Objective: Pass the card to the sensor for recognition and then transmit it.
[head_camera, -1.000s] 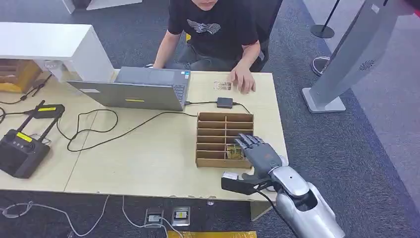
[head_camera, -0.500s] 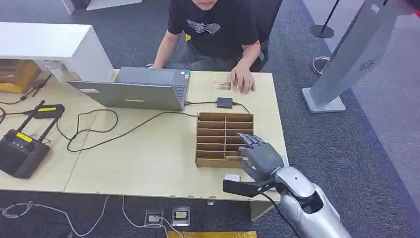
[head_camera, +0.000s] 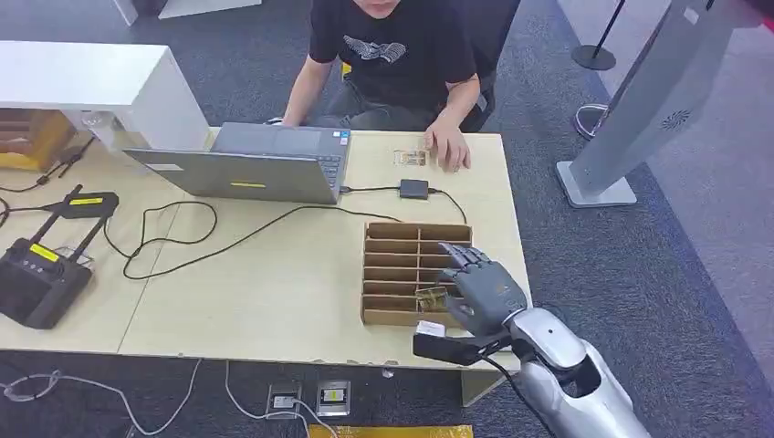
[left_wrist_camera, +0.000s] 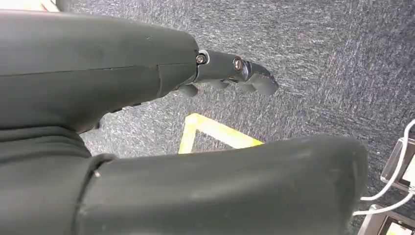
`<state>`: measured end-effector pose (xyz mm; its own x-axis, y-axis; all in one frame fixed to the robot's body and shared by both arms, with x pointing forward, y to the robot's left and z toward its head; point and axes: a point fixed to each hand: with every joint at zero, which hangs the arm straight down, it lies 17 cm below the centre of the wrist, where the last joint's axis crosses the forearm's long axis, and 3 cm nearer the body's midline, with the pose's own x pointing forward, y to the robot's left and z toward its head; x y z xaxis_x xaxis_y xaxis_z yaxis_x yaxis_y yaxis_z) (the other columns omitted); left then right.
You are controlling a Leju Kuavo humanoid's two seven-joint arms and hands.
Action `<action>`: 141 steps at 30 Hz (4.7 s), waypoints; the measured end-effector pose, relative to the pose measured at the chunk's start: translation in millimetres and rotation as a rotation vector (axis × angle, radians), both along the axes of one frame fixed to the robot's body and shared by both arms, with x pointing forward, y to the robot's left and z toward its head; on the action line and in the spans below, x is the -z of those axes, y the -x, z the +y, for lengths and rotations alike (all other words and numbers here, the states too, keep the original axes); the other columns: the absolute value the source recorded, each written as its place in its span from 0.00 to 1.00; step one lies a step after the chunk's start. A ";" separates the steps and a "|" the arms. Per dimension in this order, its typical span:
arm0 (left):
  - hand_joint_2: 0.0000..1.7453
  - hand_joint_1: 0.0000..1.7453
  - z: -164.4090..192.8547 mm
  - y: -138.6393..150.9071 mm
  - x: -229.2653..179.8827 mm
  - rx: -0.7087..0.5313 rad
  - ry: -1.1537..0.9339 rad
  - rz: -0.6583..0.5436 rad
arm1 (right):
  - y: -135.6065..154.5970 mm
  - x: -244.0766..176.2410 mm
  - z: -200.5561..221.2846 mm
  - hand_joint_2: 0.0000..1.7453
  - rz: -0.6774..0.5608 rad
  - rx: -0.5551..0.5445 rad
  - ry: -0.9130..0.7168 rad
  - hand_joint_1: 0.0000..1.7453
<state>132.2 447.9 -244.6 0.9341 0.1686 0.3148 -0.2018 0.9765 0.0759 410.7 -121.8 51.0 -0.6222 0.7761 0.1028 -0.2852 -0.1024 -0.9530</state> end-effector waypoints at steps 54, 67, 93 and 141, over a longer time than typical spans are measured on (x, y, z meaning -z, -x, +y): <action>0.00 0.00 3.3 0.0 -1.8 0.041 -0.004 -0.003 | 10.8 17.9 -6.8 1.00 0.029 -0.024 0.056 0.00; 0.00 0.00 3.4 -0.3 -1.8 0.041 -0.005 -0.003 | 9.7 20.1 -11.7 1.00 0.016 -0.021 0.077 1.00; 0.00 0.00 6.2 -0.8 -2.6 0.056 -0.012 0.000 | 8.3 19.2 -12.4 1.00 0.008 -0.022 0.084 1.00; 0.00 0.00 10.5 -3.6 -2.4 0.013 -0.035 -0.004 | -110.2 -239.0 -6.2 1.00 -0.524 0.093 -0.266 1.00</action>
<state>135.8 458.5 -242.2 0.9348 0.1451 0.3243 -0.1893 0.9759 0.1090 520.9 -127.9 290.0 -0.5731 0.8195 -0.0013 0.2341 0.1622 -0.9586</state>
